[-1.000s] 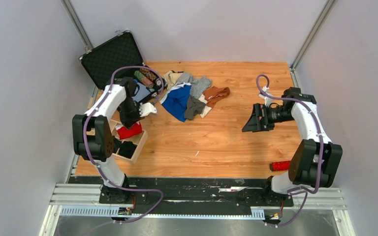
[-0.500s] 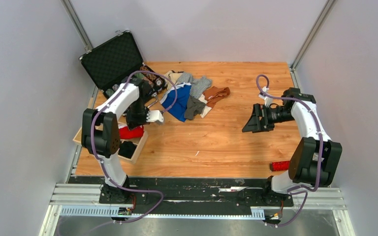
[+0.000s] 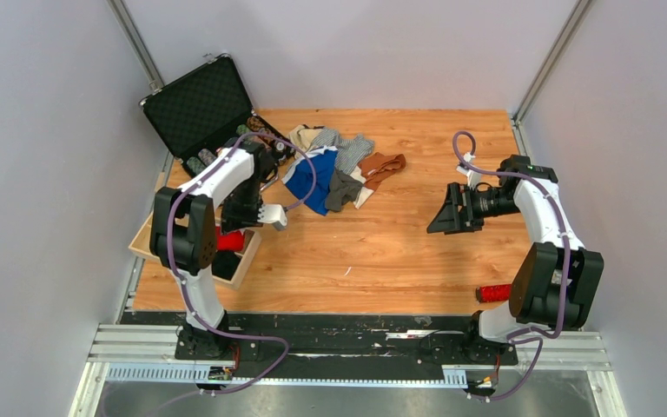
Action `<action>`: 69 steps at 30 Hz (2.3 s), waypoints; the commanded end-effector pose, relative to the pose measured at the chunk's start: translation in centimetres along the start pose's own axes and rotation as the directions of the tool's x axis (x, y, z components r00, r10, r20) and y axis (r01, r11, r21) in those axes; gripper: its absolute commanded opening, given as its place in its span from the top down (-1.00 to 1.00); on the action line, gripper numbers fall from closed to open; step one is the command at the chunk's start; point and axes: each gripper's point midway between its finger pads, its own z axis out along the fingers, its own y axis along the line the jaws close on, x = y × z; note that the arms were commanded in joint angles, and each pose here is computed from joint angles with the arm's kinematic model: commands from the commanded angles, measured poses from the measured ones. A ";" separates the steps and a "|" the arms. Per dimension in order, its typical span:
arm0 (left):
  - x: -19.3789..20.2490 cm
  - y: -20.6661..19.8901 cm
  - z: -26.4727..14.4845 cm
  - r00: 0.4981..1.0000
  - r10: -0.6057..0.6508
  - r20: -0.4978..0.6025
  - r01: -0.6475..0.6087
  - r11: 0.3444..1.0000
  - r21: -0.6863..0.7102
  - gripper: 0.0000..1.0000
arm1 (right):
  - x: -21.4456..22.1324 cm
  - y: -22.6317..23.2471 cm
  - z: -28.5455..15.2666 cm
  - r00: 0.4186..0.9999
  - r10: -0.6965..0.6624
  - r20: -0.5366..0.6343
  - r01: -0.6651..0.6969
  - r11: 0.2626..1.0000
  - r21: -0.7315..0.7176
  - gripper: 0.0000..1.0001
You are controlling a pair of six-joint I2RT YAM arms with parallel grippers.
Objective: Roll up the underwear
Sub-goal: Place the underwear in the storage box.
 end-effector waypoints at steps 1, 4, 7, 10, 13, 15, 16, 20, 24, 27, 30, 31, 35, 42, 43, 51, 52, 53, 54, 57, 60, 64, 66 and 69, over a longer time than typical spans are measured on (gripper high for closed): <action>0.6 -1.4 -0.9 1.000 -0.004 -0.023 0.005 0.999 0.042 1.00 | -0.6 0.6 -0.2 0.999 -0.027 0.031 0.028 0.999 -0.027 -1.00; -1.1 -0.1 -0.6 1.000 0.010 -0.022 -0.009 0.999 0.048 1.00 | -0.6 0.6 -0.1 0.999 -0.021 0.032 0.022 0.999 -0.028 -1.00; -3.6 0.9 -0.4 1.000 0.025 -0.014 -0.025 0.999 0.048 1.00 | -0.4 0.6 -0.2 0.999 -0.020 0.030 0.021 0.999 -0.025 -1.00; -5.6 1.8 0.3 0.999 0.033 -0.002 -0.033 0.998 0.045 1.00 | -0.2 0.6 -0.2 0.999 -0.023 0.027 0.024 1.000 -0.016 -1.00; -6.8 1.9 1.2 1.000 0.002 0.027 -0.004 0.998 0.055 1.00 | 0.1 0.6 -0.3 0.999 -0.032 0.026 0.033 0.999 -0.006 -1.00; -7.5 1.6 2.3 0.998 -0.026 0.065 0.023 0.998 0.052 1.00 | 0.1 0.6 -0.4 0.999 -0.034 0.027 0.034 0.999 -0.002 -1.00; -7.9 1.3 2.2 0.993 -0.042 0.107 0.038 0.998 0.042 1.00 | 0.1 0.5 -0.4 0.999 -0.033 0.026 0.033 0.999 0.000 -1.00; -10.2 1.6 3.3 0.934 -0.139 0.330 0.145 0.989 0.007 1.00 | 0.2 0.4 -0.5 0.999 -0.028 0.018 0.028 1.000 0.000 -1.00; -10.8 2.2 4.3 0.869 -0.100 0.485 0.138 0.990 -0.042 1.00 | 0.6 0.1 -0.4 1.000 -0.015 -0.014 0.015 1.000 -0.003 -1.00; -11.0 2.0 4.4 0.810 -0.007 0.586 0.058 0.996 -0.068 1.00 | 0.8 -0.2 -0.8 0.999 -0.029 -0.044 0.030 0.999 0.021 -1.00; -11.2 2.2 3.6 0.690 0.027 0.724 0.054 0.995 -0.088 1.00 | 0.6 -0.5 -1.8 0.994 -0.085 -0.065 0.091 0.993 0.080 -1.00; -11.1 2.2 3.4 0.676 0.039 0.736 0.059 0.993 -0.107 1.00 | 0.5 -0.6 -2.2 0.992 -0.110 -0.068 0.117 0.988 0.105 -1.00; -10.8 1.9 5.5 0.686 0.058 0.725 0.058 0.989 -0.134 1.00 | -0.2 -1.0 -3.4 0.982 -0.169 -0.080 0.181 0.966 0.184 -1.00; -9.9 3.3 7.6 0.717 -0.025 0.696 0.166 0.977 -0.136 1.00 | -0.8 -1.5 -3.9 0.982 -0.166 -0.084 0.181 0.958 0.223 -1.00; -9.7 3.8 7.5 0.724 -0.030 0.689 0.185 0.971 -0.152 1.00 | -0.8 -1.5 -4.0 0.982 -0.167 -0.084 0.182 0.957 0.226 -1.00; -7.6 4.3 -2.0 0.637 -0.090 0.766 0.390 0.895 -0.218 0.34 | -1.6 -0.8 -4.2 0.981 -0.188 -0.052 0.195 0.956 0.220 -1.00; -7.3 4.0 -3.0 0.633 -0.083 0.770 0.398 0.888 -0.231 0.24 | -1.5 -0.7 -4.2 0.981 -0.188 -0.048 0.194 0.957 0.217 -1.00; -6.8 3.5 -3.7 0.637 -0.096 0.765 0.404 0.887 -0.225 0.19 | -1.4 -0.6 -4.1 0.981 -0.187 -0.046 0.193 0.958 0.213 -1.00; -6.5 3.1 -4.3 0.637 -0.094 0.765 0.409 0.883 -0.232 0.09 | -1.4 -0.6 -4.1 0.981 -0.189 -0.044 0.194 0.958 0.210 -1.00; -5.7 1.5 -4.8 0.657 -0.110 0.746 0.405 0.886 -0.226 -0.06 | -1.3 -0.4 -3.9 0.982 -0.185 -0.041 0.190 0.961 0.201 -1.00; -5.2 0.5 -5.3 0.657 -0.126 0.743 0.422 0.878 -0.224 -0.12 | -1.4 -0.3 -3.9 0.982 -0.183 -0.035 0.186 0.963 0.193 -1.00; -3.4 0.5 -5.4 0.642 -0.262 0.720 0.550 0.812 -0.196 -0.32 | -1.5 -0.1 -3.8 0.982 -0.185 -0.024 0.187 0.965 0.186 -1.00; -2.9 0.1 -4.8 0.626 -0.356 0.693 0.600 0.788 -0.137 -0.47 | -1.4 0.0 -3.7 0.983 -0.183 -0.021 0.184 0.966 0.181 -1.00; -2.1 -0.2 -3.5 0.610 -0.495 0.619 0.661 0.748 -0.053 -0.54 | -1.3 0.0 -3.7 0.983 -0.182 -0.019 0.183 0.967 0.176 -1.00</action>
